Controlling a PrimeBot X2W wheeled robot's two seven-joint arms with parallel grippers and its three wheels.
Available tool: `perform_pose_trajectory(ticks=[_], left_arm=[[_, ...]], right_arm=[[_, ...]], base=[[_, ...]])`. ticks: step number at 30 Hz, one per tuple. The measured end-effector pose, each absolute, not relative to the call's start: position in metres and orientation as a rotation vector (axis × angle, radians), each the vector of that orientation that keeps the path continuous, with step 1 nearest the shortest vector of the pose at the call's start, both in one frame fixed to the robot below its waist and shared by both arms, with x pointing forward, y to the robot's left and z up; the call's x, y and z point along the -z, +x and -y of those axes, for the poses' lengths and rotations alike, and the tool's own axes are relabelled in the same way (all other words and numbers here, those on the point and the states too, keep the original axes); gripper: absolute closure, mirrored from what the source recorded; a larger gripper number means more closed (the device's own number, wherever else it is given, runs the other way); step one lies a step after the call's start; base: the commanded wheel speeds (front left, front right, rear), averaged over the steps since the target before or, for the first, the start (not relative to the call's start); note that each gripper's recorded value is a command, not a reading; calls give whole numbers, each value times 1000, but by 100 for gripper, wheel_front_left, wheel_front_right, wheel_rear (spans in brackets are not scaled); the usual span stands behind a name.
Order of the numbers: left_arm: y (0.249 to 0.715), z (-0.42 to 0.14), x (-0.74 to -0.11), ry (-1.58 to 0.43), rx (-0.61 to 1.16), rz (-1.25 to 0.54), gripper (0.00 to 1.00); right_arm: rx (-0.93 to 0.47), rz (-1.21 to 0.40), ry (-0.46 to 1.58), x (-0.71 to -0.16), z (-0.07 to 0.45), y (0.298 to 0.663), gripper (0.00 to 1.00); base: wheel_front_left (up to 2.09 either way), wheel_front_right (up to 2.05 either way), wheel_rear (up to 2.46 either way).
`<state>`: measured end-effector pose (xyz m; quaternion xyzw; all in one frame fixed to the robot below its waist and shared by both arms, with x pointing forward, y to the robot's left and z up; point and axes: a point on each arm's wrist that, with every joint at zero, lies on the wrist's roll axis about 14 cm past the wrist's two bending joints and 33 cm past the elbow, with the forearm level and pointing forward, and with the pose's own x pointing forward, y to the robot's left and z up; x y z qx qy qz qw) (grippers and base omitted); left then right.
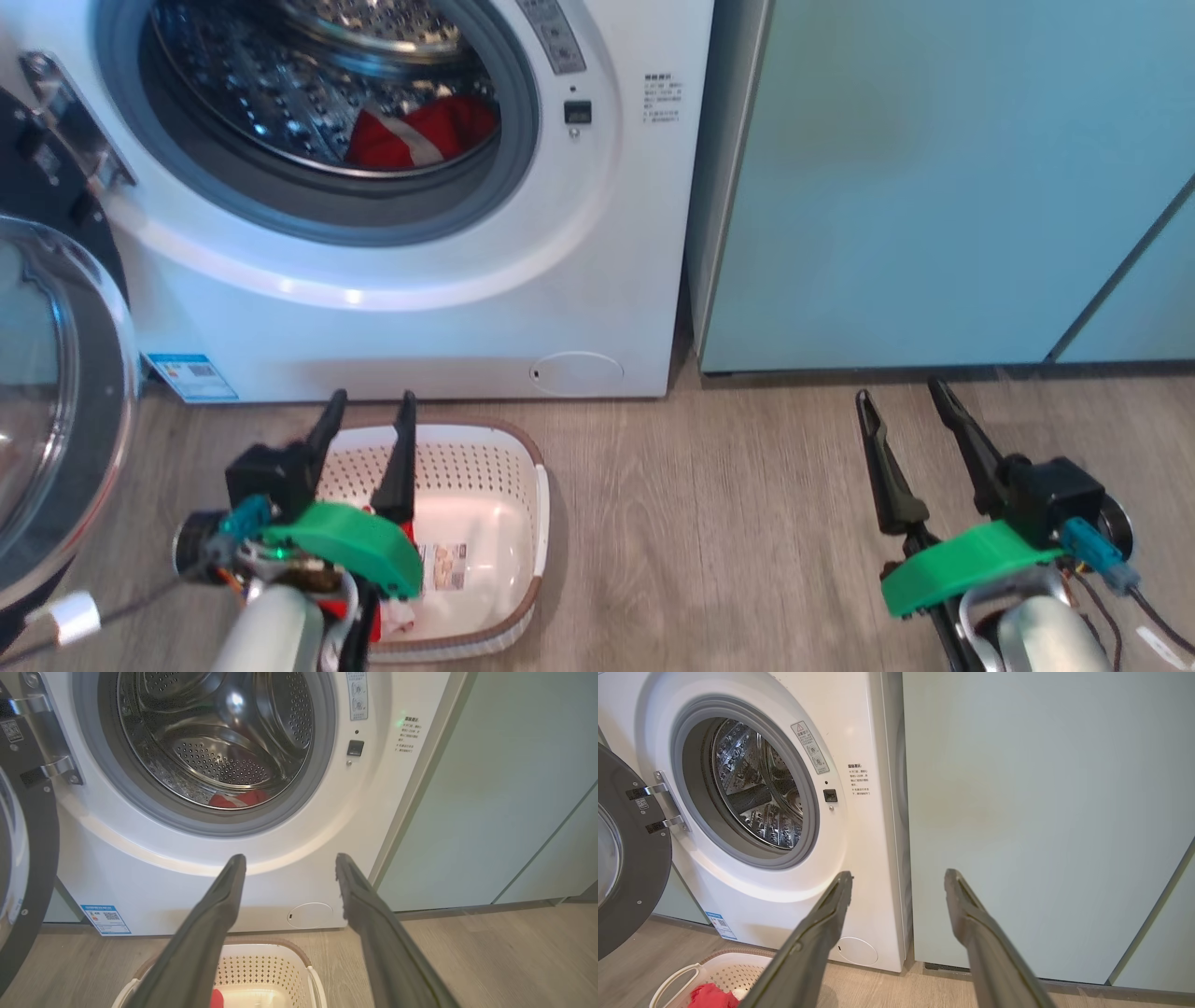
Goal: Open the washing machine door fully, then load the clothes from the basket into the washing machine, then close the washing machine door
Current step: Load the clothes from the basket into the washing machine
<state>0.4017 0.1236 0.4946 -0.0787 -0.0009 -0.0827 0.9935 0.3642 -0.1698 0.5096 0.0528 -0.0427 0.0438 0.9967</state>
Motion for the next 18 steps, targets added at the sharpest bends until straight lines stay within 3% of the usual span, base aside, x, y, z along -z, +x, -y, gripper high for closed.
perform_pose_trajectory(ticks=[18], left_arm=[[379, -125, -523, -147, 149, 107, 0]], right_arm=[[-112, 94, 119, -512, 161, 361, 0]], base=[[0, 0, 0]])
